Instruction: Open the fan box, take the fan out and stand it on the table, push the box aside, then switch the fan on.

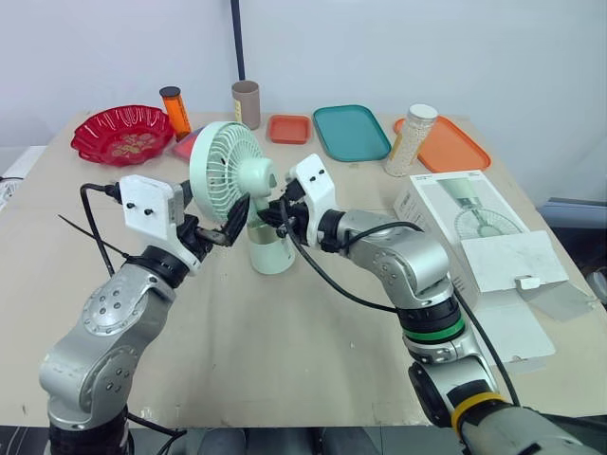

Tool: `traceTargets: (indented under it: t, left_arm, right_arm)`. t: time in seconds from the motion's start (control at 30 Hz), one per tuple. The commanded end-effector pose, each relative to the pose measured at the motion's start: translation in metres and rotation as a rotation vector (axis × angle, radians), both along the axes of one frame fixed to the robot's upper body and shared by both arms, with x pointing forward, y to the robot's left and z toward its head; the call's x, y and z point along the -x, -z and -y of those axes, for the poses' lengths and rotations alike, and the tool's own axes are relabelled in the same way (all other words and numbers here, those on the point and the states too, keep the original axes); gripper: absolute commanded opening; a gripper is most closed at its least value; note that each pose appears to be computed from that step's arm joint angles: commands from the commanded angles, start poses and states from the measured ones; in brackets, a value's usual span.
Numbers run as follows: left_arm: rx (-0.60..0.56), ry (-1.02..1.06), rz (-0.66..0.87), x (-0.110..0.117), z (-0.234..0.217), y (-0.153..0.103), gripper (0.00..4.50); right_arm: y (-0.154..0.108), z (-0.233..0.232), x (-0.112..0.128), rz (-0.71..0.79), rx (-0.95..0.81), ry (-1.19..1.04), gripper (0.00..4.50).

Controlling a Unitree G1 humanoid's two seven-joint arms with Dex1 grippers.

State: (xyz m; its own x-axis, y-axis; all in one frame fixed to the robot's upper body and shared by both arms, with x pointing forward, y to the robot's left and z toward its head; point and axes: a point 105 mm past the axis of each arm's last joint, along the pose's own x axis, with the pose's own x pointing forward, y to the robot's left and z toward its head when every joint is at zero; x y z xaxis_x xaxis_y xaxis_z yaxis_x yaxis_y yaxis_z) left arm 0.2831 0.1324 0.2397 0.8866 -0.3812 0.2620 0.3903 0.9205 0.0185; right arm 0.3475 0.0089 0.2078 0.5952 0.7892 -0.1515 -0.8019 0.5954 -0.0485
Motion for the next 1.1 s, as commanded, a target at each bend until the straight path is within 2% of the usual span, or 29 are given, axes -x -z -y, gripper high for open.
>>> traceTargets:
  t: [0.03, 0.37, 0.57, 0.8, 1.1]
  left_arm:
    - [0.004, 0.003, 0.072, 0.009, -0.002, -0.014, 4.46]
    - [-0.012, 0.003, 0.074, 0.032, -0.028, -0.022, 4.46]
    - [-0.106, 0.022, 0.052, 0.054, -0.042, -0.024, 4.46]
    - [-0.223, -0.005, 0.015, 0.055, -0.07, -0.016, 4.46]
    - [-0.296, 0.031, -0.031, 0.04, -0.083, 0.01, 4.46]
  right_arm:
    - [-0.023, -0.003, 0.004, 0.075, -0.048, -0.023, 0.58]
    - [-0.023, 0.002, 0.001, 0.075, -0.049, -0.008, 0.58]
    - [-0.024, 0.004, -0.001, 0.083, -0.057, -0.006, 0.58]
    - [-0.031, 0.01, 0.003, 0.107, -0.098, -0.03, 0.58]
    - [-0.024, 0.015, 0.038, 0.174, -0.109, -0.173, 0.58]
